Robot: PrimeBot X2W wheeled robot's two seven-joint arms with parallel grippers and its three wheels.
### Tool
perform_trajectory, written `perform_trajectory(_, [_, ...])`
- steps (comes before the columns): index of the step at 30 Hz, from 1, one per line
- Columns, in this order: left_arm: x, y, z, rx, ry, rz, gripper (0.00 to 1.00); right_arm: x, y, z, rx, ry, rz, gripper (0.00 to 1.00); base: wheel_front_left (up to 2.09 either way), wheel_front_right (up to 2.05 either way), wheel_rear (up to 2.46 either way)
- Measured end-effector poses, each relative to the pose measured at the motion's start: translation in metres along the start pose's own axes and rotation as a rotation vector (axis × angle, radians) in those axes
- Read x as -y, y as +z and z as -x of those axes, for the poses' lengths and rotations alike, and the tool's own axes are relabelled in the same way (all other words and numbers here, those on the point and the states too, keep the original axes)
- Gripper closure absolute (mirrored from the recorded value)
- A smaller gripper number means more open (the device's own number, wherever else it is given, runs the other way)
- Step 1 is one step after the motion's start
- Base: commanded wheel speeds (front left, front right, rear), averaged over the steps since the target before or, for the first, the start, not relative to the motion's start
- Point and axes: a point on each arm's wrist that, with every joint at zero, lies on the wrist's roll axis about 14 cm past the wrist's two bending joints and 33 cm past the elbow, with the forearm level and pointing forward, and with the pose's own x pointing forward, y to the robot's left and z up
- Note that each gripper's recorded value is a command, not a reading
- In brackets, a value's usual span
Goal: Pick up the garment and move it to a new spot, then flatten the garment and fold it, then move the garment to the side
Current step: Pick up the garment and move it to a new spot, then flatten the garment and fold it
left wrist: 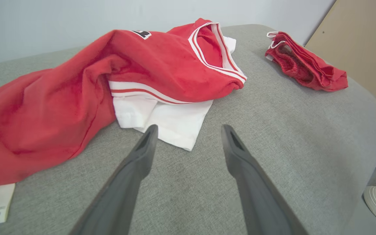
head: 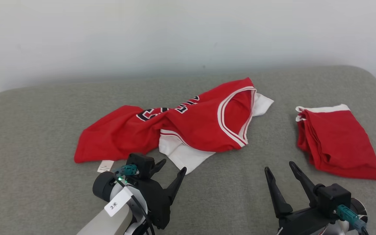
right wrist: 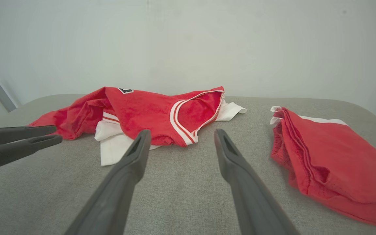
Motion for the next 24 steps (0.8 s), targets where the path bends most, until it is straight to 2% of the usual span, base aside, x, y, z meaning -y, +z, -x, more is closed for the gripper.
perform_trajectory(10, [0.004,-0.010,-0.032,-0.059,-0.044,-0.007,0.00,0.023,-0.002,-0.003,-0.008,-0.072,-0.005,0.00,0.00,0.00,0.00])
perform_trajectory(24, [0.006,-0.051,-0.073,-0.205,-0.109,-0.003,0.00,0.041,-0.024,-0.015,-0.083,-0.090,0.007,0.00,0.00,0.00,0.00])
